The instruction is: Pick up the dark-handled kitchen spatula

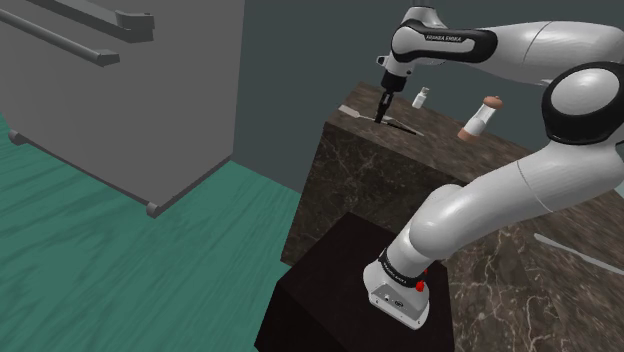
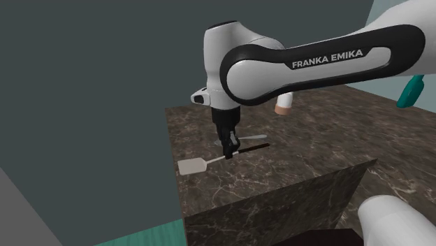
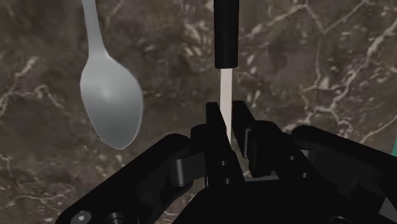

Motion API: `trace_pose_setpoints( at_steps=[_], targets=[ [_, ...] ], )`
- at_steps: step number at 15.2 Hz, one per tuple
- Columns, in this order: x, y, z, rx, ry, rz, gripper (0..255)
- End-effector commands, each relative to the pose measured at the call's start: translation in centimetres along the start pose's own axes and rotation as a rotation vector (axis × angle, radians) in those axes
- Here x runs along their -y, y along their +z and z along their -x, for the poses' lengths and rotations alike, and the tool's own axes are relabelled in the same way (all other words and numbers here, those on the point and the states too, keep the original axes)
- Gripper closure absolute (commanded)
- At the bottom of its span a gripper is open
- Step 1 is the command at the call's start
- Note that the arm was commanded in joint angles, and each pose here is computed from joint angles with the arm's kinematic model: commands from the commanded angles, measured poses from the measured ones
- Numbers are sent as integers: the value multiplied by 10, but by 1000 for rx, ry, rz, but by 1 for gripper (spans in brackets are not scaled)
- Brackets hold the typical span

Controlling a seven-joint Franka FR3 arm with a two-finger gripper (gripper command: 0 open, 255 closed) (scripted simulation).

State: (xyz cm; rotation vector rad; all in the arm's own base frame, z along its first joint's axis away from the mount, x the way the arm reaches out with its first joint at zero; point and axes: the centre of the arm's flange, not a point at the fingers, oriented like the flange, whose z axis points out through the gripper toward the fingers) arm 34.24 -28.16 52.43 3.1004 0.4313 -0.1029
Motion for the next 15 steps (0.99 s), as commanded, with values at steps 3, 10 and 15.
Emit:
trace_pose_setpoints(
  at_steps=[3, 10, 15],
  targets=[
    [0, -20, 1, 0, 0, 0, 255],
    [0, -57, 4, 0, 0, 0, 255],
    [0, -74, 5, 0, 0, 0, 255]
  ],
)
